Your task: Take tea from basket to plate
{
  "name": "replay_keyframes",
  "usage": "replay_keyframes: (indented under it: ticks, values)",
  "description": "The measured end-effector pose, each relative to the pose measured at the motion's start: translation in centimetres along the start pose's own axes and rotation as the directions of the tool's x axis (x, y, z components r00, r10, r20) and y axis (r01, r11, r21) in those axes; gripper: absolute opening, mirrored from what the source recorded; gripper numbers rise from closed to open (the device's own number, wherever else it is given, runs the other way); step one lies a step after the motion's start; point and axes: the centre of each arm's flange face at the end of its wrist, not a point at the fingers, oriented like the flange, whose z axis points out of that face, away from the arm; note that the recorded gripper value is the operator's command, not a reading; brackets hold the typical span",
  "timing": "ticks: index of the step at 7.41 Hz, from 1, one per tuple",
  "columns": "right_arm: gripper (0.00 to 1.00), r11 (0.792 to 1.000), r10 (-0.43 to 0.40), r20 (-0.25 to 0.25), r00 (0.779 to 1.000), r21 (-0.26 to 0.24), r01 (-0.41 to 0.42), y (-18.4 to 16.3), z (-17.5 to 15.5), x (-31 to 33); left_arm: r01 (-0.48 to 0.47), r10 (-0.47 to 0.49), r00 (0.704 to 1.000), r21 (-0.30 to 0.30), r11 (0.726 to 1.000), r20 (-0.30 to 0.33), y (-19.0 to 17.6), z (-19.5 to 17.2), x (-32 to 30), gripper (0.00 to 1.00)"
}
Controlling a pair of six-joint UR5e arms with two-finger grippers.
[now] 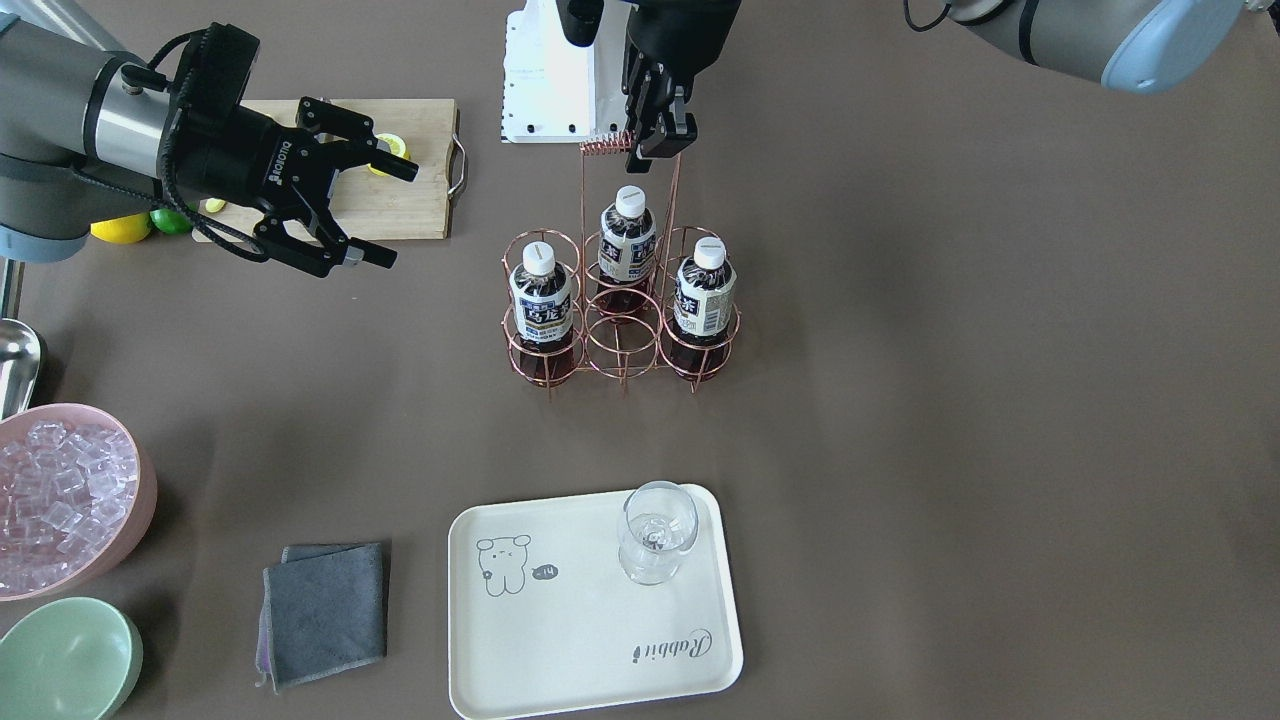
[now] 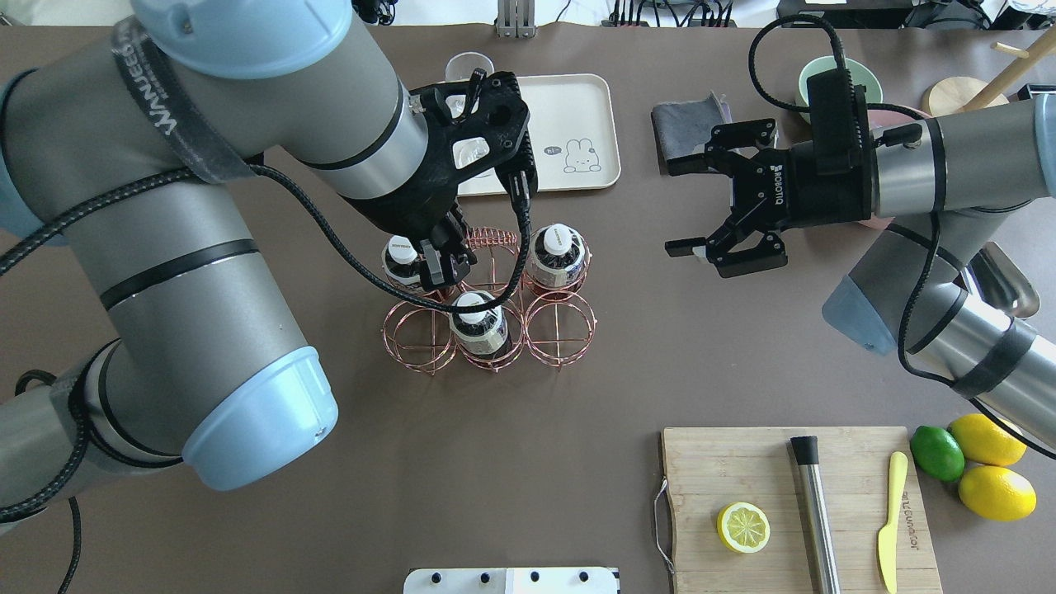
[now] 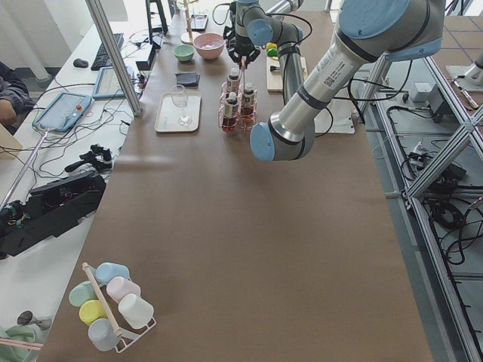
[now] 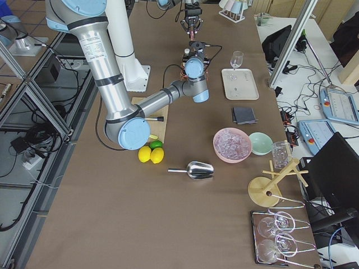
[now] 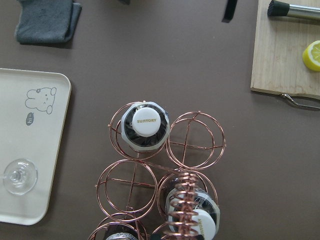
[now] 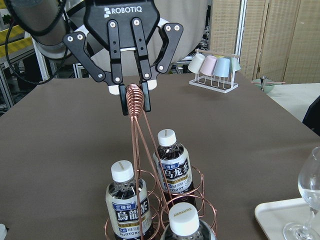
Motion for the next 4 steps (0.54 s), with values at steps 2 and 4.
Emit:
replay_keyframes:
  ticks: [2,4]
  values:
    - [1.00,1.000,-0.026,-0.012,1.000,0.017,0.026,0.4,2.1,-1.0,0.001,-0.001,1.000,0.000,1.000,0.000,0.0,0.0,0.0,0.00]
    - [1.00,0.997,-0.065,-0.053,0.997,0.039,0.067,0.4,4.7,-1.1,0.002,-0.002,1.000,-0.003,1.000,0.000,0.1,0.1,-0.1,0.00]
